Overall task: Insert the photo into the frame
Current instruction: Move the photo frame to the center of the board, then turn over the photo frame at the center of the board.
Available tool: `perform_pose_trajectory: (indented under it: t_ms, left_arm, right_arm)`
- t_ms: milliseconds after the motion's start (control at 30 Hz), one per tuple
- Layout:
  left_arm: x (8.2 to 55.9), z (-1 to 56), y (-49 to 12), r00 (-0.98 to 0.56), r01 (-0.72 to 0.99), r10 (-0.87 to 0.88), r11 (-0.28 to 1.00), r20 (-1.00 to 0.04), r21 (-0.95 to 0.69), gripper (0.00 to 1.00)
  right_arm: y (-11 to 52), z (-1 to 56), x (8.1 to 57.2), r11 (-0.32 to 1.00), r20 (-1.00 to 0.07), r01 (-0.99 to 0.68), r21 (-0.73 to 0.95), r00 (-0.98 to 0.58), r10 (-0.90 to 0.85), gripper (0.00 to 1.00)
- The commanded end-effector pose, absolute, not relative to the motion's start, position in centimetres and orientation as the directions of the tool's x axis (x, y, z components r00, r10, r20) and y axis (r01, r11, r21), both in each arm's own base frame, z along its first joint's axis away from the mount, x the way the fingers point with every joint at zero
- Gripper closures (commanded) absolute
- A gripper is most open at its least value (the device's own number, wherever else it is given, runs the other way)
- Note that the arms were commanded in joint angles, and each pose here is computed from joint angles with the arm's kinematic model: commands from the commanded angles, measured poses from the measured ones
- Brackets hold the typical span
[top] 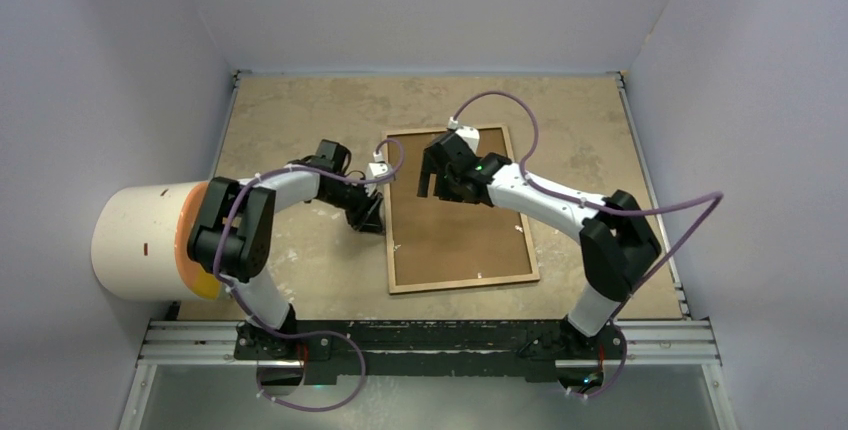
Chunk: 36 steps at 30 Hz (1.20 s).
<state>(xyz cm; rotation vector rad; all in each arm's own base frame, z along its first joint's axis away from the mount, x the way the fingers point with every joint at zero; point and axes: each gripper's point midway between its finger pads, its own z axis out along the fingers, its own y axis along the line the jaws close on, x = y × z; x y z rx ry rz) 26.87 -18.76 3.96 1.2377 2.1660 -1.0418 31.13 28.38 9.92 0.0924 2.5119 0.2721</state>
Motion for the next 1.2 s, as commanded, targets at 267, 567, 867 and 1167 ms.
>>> perform_pose_trajectory:
  t_ms: [267,567,867,1167]
  left_arm:
    - [38.4,15.3,-1.1,-0.552,0.679,0.32,0.709,-0.77,-0.192,0.19]
    - [36.1,14.9,0.6,-0.6,0.589,0.248,0.78,-0.761,-0.21,0.11]
    - [35.1,12.7,1.6,-0.637,0.561,0.287,0.81,-0.715,-0.175,0.08]
    - [34.1,11.9,1.3,-0.649,0.559,0.285,0.808,-0.706,-0.188,0.06]
  right_arm:
    - [36.9,7.7,31.4,0.985,-0.577,-0.172,-0.02,-0.803,-0.152,0.24]
    - [38.6,4.2,32.6,0.969,-0.578,-0.178,-0.168,-0.779,-0.244,0.41]
    - [39.8,2.5,33.0,0.948,-0.574,-0.183,-0.259,-0.761,-0.303,0.62]
    - [42.2,4.8,33.5,0.969,-0.608,-0.176,-0.171,-0.755,-0.244,1.0]
